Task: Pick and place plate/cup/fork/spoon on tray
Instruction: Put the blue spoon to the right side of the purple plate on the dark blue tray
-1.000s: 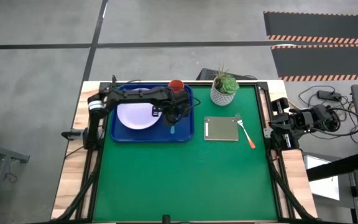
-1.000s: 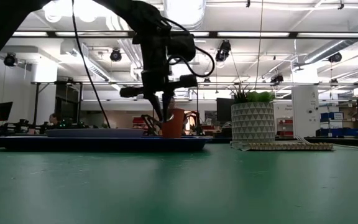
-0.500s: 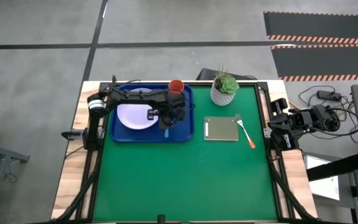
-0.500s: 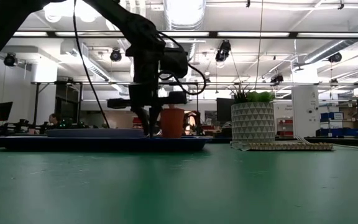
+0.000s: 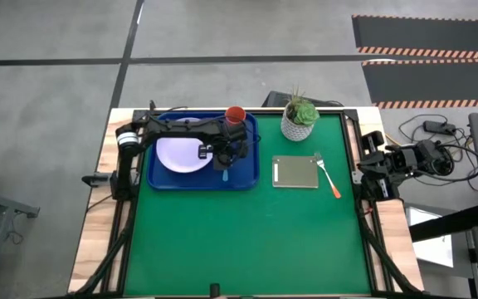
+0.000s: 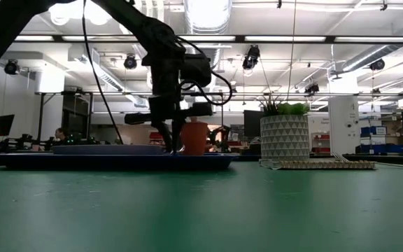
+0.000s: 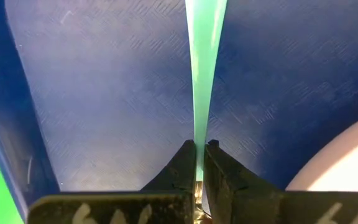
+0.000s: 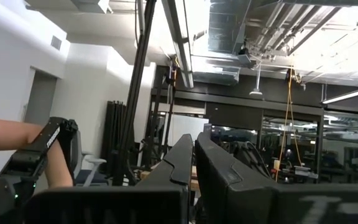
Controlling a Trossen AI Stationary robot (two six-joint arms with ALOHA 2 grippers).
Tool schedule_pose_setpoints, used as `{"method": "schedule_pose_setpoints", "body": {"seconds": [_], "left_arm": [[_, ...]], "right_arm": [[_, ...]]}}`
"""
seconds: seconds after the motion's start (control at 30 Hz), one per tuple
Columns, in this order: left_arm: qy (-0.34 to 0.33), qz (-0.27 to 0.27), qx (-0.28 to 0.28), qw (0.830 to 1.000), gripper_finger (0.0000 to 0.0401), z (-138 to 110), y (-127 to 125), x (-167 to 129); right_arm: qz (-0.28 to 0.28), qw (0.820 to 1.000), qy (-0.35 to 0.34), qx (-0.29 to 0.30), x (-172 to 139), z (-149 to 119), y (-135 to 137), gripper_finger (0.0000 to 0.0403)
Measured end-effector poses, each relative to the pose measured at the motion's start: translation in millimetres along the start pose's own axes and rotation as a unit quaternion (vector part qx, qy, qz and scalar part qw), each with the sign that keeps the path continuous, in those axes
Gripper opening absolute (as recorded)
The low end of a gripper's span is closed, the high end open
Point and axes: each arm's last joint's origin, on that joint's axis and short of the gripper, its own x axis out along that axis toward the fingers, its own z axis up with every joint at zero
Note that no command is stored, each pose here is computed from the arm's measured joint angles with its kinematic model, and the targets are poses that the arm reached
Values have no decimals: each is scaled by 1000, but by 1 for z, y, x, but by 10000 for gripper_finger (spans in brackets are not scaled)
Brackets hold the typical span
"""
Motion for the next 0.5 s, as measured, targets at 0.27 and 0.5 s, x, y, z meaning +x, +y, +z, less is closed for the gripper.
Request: {"method": "schedule_pose_setpoints", "body": {"seconds": [0.27,0.5], "left_arm": [[-4,18,-5,1000,0,-4,2,1],[-14,13,-6,1000,0,-2,-3,8]], "right_arm": [[0,1000,0,0,0,0,0,9],[0,1000,0,-1,0,0,0,9]]}}
